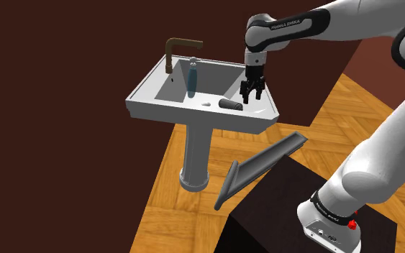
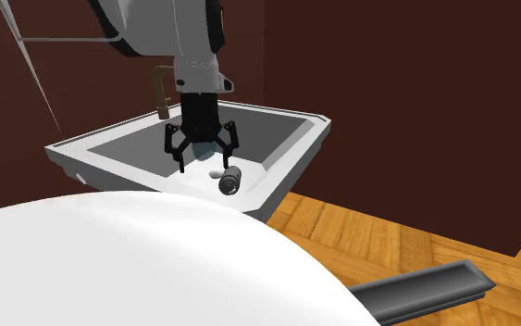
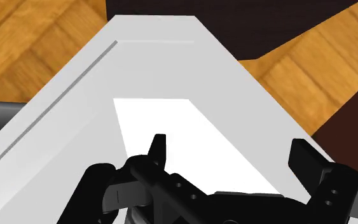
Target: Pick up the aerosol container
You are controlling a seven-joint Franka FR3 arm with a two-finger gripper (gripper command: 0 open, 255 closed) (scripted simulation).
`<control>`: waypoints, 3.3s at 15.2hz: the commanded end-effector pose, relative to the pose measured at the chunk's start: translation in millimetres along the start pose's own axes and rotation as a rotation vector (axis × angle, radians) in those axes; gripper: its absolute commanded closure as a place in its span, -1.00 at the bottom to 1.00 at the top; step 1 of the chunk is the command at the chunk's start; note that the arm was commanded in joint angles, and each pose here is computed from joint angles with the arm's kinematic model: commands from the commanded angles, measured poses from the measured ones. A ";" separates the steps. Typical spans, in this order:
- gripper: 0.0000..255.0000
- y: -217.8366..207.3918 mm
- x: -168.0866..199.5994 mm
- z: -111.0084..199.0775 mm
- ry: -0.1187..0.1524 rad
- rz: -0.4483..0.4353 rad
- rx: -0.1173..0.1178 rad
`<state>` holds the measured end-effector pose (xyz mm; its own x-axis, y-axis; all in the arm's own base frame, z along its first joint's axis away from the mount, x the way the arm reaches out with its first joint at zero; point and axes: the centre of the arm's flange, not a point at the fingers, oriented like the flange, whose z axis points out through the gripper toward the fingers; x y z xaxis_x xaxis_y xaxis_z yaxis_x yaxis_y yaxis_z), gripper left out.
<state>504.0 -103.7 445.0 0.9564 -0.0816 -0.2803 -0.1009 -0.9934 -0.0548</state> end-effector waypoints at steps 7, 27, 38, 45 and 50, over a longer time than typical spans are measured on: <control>-1.00 39.5 101.8 23.7 -0.039 0.011 -0.011; 1.00 84.7 218.7 89.3 -0.081 0.024 -0.023; 1.00 83.9 214.4 73.9 -0.081 0.024 -0.023; 1.00 81.9 204.1 38.5 -0.081 0.024 -0.023; 1.00 80.4 196.7 13.2 -0.081 0.024 -0.023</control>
<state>680.1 -198.0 368.0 0.9284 -0.0992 -0.3581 -0.1158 -0.9930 -0.0252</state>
